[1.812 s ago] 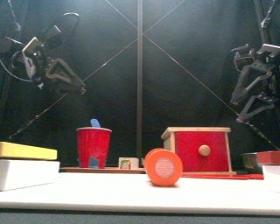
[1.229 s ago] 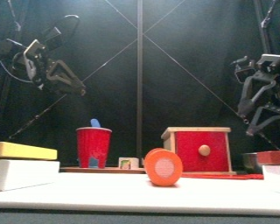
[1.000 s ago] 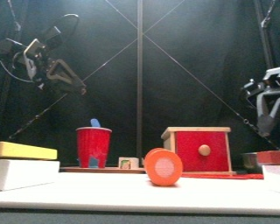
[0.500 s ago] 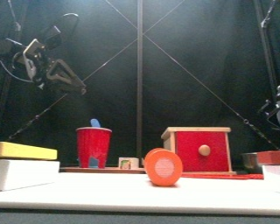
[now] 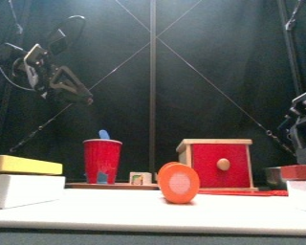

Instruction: Cut carrot

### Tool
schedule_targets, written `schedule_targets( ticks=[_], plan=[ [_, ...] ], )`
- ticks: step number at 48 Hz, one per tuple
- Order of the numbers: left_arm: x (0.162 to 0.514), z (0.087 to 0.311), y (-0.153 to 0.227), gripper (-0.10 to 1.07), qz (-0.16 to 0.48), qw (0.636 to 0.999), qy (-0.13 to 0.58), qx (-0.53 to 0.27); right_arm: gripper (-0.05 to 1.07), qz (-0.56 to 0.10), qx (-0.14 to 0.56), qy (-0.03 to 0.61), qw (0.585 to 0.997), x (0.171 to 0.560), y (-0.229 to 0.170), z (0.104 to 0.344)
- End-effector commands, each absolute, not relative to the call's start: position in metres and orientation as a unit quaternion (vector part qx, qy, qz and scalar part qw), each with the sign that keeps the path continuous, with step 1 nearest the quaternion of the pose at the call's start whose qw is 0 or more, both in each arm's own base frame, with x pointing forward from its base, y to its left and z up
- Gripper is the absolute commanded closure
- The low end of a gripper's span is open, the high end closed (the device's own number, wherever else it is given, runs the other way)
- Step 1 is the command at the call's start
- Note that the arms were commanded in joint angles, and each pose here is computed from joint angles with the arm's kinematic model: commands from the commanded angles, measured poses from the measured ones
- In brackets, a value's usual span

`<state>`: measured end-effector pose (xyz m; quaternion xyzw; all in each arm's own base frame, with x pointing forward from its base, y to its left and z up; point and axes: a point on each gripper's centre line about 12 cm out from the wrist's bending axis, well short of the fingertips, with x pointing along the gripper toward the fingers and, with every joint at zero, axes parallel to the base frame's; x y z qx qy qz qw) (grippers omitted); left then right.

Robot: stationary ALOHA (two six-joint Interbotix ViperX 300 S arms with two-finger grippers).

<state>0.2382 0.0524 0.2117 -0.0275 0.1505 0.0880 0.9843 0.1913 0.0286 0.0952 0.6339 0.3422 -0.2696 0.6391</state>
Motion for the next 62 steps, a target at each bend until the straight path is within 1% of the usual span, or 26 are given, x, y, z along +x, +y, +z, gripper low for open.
schedule_targets(
  ticks=[1, 15, 20, 25, 37, 44, 47, 54, 62],
  plan=[
    [0.24, 0.217, 0.052, 0.3, 0.084, 0.986, 0.141, -0.02, 0.04, -0.27, 0.633, 0.341, 0.641, 0.199, 0.03, 0.094],
    [0.24, 0.215, 0.052, 0.3, 0.082, 0.986, 0.144, -0.015, 0.04, -0.27, 0.621, 0.348, 0.648, 0.212, 0.031, 0.091],
    [0.239, 0.214, 0.052, 0.3, 0.082, 0.986, 0.146, -0.016, 0.06, -0.27, 0.618, 0.35, 0.65, 0.212, 0.031, 0.09],
    [0.239, 0.214, 0.051, 0.3, 0.081, 0.986, 0.146, -0.016, 0.12, -0.27, 0.616, 0.352, 0.651, 0.212, 0.031, 0.09],
    [0.24, 0.215, 0.051, 0.3, 0.082, 0.986, 0.145, -0.017, 0.33, -0.273, 0.606, 0.363, 0.654, 0.209, 0.031, 0.088],
    [0.24, 0.215, 0.051, 0.3, 0.082, 0.986, 0.144, -0.017, 0.43, -0.27, 0.594, 0.371, 0.661, 0.209, 0.031, 0.09],
    [0.241, 0.217, 0.052, 0.3, 0.082, 0.986, 0.141, -0.016, 0.48, -0.262, 0.589, 0.371, 0.668, 0.212, 0.031, 0.095],
    [0.242, 0.22, 0.052, 0.3, 0.082, 0.987, 0.138, -0.015, 0.54, -0.244, 0.575, 0.37, 0.688, 0.213, 0.031, 0.109],
    [0.241, 0.219, 0.054, 0.3, 0.086, 0.986, 0.139, -0.017, 0.56, -0.241, 0.554, 0.368, 0.706, 0.206, 0.025, 0.126]
  ],
)
